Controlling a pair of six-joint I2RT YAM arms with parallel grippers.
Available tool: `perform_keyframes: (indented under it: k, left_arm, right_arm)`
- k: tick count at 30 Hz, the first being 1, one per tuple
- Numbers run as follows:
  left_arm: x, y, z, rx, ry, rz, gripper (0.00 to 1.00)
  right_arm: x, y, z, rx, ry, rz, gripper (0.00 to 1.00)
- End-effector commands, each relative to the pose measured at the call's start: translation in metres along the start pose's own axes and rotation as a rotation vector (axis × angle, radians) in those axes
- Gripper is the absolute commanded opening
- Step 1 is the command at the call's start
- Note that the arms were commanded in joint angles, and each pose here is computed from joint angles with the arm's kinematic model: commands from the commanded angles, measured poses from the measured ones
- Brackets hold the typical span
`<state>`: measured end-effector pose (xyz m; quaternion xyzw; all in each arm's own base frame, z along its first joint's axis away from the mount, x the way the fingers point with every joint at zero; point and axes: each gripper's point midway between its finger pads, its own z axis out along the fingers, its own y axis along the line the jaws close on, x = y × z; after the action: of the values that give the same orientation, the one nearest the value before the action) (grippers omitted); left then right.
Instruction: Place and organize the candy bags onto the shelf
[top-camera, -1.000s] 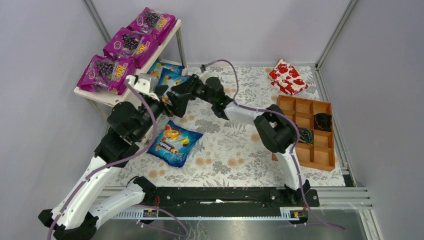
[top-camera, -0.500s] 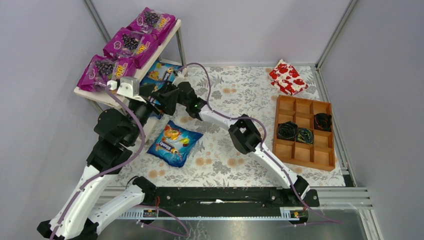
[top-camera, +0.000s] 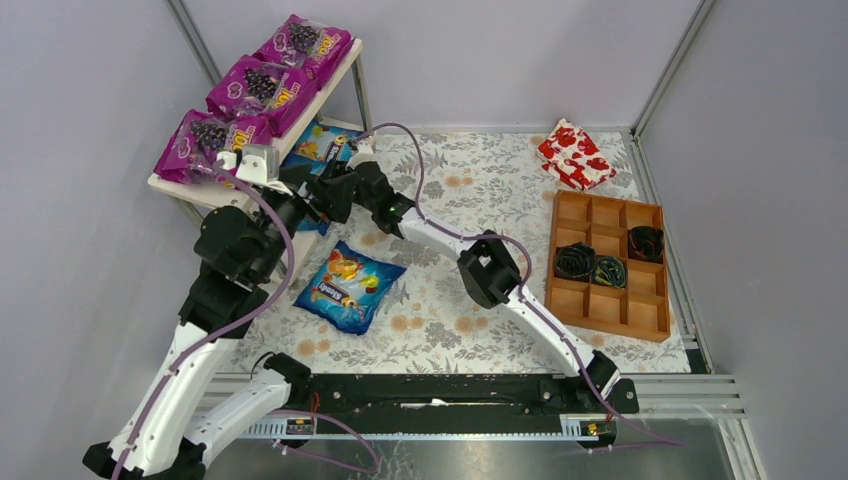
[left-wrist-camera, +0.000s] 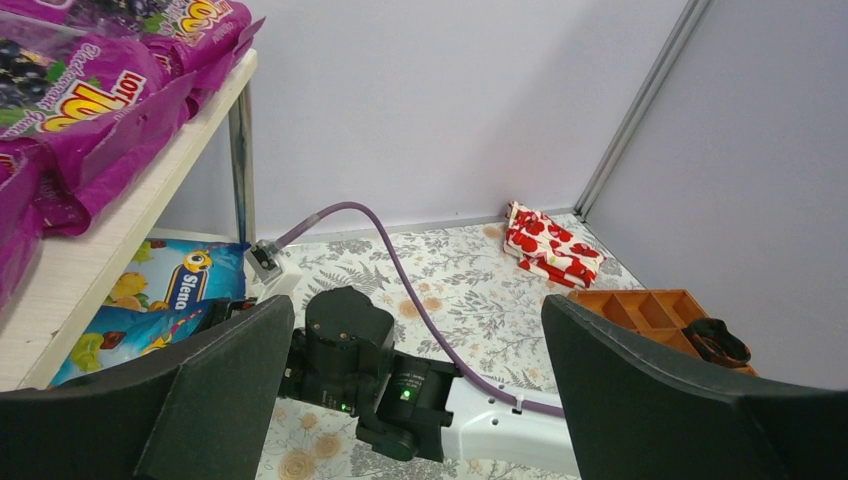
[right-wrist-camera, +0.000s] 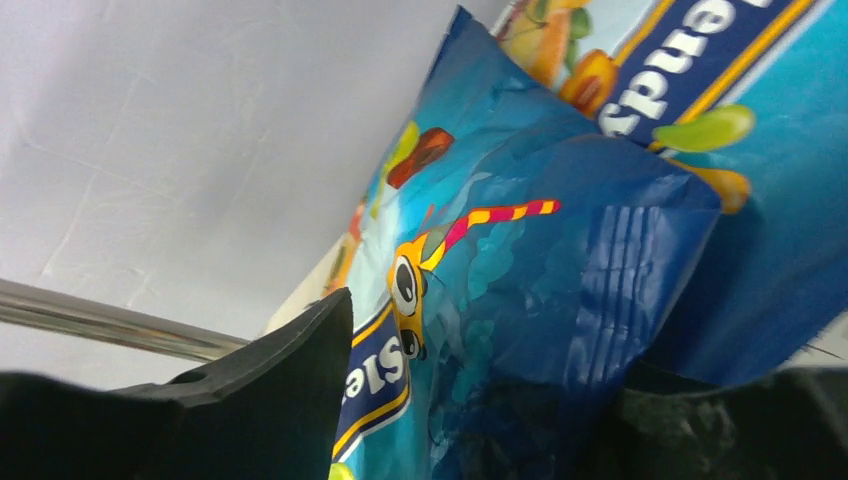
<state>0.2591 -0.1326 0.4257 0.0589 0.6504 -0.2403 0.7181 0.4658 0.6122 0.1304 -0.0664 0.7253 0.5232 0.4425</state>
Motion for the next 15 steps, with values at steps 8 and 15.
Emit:
perform_keyframes:
  k: [8,15]
  left_arm:
    - [0.005,-0.002,0.016,0.022,0.01,0.015,0.99]
    - [0.014,0.001,0.021,0.01,0.034,0.027,0.99]
  right_arm:
    - [-0.092,0.05,-0.042,0.051,-0.02,-0.028,0.7]
    - [-0.079,0.052,-0.067,0.069,0.037,0.039,0.73]
